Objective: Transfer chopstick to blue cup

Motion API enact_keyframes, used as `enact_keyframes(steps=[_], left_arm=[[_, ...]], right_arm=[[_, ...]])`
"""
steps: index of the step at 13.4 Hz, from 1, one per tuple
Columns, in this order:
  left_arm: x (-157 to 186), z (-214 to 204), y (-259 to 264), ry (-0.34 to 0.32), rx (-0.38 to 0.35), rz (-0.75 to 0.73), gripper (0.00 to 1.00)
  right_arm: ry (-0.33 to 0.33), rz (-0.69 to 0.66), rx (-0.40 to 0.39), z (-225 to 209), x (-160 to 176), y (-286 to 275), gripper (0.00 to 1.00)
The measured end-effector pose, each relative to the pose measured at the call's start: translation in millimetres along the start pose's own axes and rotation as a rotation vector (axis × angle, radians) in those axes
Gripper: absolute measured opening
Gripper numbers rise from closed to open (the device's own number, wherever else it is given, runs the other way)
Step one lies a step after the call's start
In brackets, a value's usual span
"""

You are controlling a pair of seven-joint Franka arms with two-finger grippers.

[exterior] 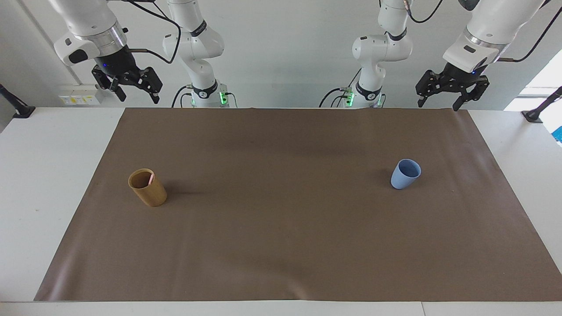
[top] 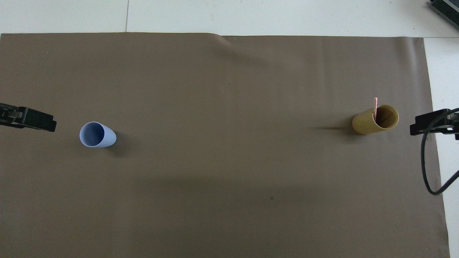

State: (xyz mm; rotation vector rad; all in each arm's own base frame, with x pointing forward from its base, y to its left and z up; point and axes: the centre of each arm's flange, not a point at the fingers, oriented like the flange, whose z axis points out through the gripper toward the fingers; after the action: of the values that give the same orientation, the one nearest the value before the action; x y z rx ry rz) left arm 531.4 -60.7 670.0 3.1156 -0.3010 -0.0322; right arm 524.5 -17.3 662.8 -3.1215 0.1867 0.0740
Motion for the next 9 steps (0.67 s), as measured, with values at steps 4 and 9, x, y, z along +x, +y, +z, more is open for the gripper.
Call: enact_keyframes(steps=[4, 9], left_arm=[[0.6, -1.2, -6.0, 0.011, 0.001, -0.011, 1.00], [2.3, -4.2, -20.4, 0.043, -0.003, -0.038, 1.00]], right_arm=[[0.000, 0.003, 0.000, 0.0, 0.1, 1.6, 1.00], [0.000, 0.002, 0.000, 0.2, 0.3, 1.3, 1.00]])
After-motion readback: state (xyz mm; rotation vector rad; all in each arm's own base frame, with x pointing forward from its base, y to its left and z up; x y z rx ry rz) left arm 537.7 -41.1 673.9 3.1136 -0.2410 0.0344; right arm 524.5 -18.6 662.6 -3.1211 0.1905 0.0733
